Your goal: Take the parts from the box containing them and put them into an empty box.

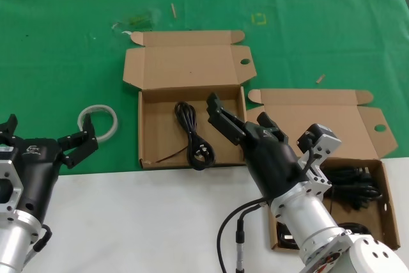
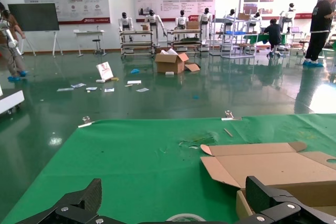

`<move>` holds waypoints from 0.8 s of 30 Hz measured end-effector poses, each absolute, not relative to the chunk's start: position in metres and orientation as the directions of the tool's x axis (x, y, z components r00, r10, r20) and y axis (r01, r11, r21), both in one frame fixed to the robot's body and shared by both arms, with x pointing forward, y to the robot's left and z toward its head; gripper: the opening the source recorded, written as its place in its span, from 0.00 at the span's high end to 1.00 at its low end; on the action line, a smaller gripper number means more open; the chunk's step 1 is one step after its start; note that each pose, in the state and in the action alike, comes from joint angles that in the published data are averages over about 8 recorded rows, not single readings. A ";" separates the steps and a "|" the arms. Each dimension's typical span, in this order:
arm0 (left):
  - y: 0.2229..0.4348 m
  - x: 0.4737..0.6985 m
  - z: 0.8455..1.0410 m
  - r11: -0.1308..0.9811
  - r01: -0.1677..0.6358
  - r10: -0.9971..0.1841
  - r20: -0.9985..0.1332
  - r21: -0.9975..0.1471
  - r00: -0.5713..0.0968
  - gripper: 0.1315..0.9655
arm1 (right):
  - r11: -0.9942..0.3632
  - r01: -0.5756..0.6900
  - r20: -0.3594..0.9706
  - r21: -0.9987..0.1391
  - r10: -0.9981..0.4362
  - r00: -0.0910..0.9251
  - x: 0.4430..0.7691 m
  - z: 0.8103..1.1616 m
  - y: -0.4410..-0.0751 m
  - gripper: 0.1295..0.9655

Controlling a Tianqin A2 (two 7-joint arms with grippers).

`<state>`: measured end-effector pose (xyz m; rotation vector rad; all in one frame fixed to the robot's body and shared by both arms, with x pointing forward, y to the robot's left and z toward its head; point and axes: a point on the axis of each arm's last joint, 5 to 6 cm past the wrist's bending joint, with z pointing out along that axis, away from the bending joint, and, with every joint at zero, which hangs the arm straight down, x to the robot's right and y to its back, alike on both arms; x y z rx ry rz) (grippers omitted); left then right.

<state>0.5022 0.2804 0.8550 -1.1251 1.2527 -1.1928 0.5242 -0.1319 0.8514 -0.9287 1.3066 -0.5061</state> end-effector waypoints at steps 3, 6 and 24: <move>0.280 0.502 0.855 0.070 0.022 -0.997 -0.071 -0.997 -0.035 0.00 | 0.561 -0.177 -0.588 -0.809 -0.776 0.229 0.524 0.851 -0.132 0.00; 0.280 0.502 0.855 0.070 0.022 -0.997 -0.071 -0.997 -0.035 0.00 | 0.560 -0.176 -0.587 -0.810 -0.777 0.228 0.524 0.851 -0.132 0.00; 0.280 0.502 0.855 0.070 0.022 -0.997 -0.071 -0.997 -0.035 0.00 | 0.497 -0.119 -0.511 -0.859 -0.834 0.209 0.524 0.851 -0.150 0.00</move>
